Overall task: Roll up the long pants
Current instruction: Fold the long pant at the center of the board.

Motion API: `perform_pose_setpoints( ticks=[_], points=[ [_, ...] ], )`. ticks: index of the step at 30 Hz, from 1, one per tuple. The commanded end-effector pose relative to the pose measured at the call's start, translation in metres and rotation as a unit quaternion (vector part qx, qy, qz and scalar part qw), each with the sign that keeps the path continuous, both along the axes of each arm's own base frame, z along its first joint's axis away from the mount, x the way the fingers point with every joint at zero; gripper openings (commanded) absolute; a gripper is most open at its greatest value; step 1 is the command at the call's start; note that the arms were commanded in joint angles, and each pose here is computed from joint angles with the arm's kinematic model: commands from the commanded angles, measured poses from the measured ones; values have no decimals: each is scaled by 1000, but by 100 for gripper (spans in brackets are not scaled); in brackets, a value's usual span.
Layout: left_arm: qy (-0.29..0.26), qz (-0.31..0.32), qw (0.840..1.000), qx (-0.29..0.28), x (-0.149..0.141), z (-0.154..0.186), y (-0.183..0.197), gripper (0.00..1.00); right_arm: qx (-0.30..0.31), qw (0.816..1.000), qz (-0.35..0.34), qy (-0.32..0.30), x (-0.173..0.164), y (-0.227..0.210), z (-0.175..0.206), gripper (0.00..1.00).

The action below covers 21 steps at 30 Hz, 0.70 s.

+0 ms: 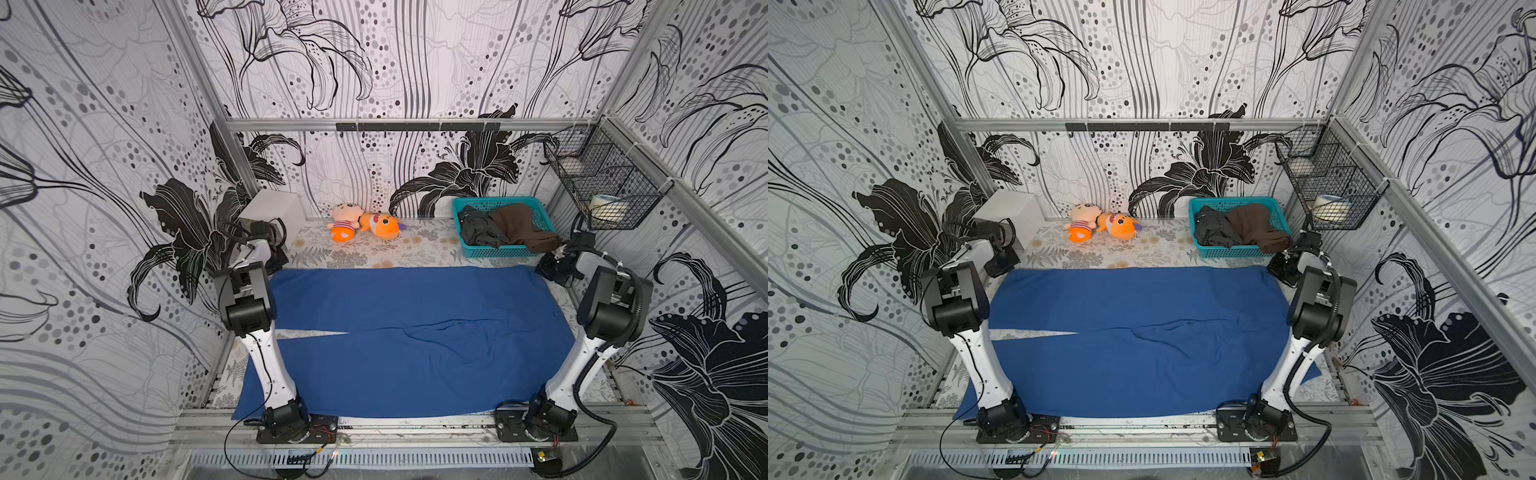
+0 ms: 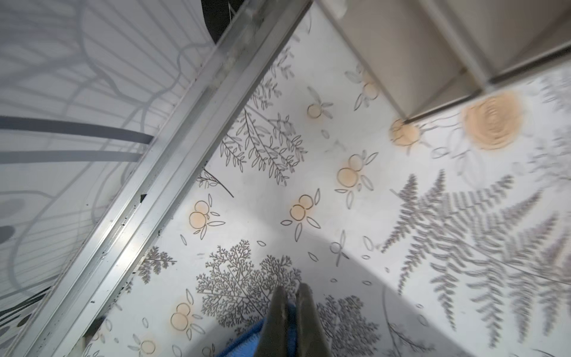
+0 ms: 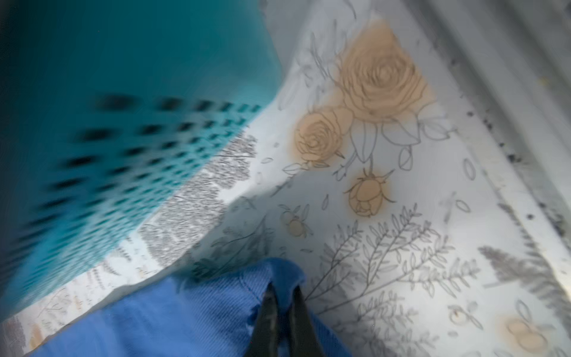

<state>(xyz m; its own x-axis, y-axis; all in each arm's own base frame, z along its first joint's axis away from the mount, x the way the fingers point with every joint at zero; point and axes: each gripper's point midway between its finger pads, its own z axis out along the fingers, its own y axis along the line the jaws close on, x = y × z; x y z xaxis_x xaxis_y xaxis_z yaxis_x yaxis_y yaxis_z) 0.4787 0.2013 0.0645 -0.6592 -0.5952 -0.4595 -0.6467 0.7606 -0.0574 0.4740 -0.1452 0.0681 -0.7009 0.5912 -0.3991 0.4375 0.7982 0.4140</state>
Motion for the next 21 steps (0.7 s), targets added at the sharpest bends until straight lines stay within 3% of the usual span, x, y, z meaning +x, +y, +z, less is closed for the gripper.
perform_pose_setpoints(
  ticks=[1,7,15,21],
  points=[
    [-56,1,998,0,16,35,-4,0,-16,997,-4,-72,14,2,44,0],
    [-62,-5,998,-29,31,33,-11,0,0,995,-24,-96,19,-7,59,0],
    [-98,-9,995,-12,45,82,-16,0,38,992,-83,-92,10,-39,51,0],
    [-115,-8,993,-21,39,105,-22,0,40,989,-97,-104,2,-45,55,0]
  ],
)
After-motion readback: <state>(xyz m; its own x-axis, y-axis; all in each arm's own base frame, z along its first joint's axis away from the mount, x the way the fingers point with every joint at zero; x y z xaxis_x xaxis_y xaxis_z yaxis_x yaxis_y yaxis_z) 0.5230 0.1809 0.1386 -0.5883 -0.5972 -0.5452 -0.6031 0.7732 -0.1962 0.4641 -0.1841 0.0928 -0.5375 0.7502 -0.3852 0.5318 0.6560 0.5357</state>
